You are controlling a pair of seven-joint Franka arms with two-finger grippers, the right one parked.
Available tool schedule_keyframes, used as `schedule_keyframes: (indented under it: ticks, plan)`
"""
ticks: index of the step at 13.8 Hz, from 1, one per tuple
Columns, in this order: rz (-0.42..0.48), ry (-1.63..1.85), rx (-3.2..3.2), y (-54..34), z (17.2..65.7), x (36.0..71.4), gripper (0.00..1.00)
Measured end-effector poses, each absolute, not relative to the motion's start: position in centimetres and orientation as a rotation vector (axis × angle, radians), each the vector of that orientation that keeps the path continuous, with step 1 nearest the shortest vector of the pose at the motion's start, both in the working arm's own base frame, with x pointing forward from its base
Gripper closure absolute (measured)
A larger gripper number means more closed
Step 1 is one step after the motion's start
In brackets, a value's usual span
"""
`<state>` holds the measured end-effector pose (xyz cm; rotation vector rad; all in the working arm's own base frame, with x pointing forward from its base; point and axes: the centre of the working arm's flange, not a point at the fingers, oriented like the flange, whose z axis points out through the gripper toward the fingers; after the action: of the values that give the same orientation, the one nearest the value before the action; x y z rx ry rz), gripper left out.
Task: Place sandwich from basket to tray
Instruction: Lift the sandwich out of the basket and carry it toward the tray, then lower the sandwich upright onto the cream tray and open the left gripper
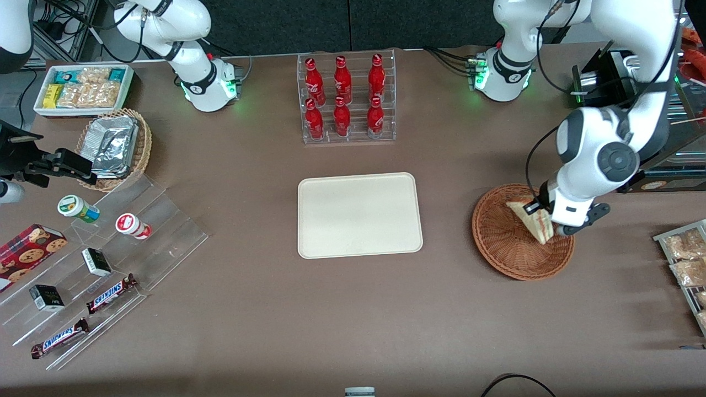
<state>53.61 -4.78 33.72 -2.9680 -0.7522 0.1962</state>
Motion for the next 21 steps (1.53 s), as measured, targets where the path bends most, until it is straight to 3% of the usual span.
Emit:
schedule_keyframes:
  ticks: [3,5,8,11,15,21]
  plan:
    - [0.239,-0.690,-2.955,-6.8,40.8,53.5,0.85]
    - [0.222,-0.602,-2.973,-10.3,44.6,53.7,0.85]
    - [0.174,-0.410,-3.012,-17.6,46.6,52.7,0.85]
    - [0.158,-0.247,-3.032,-25.0,46.8,50.4,0.85]
    - [0.207,-0.136,-3.086,-33.5,45.4,49.5,0.85]
    - [0.204,-0.094,-3.120,-46.8,36.4,49.0,0.85]
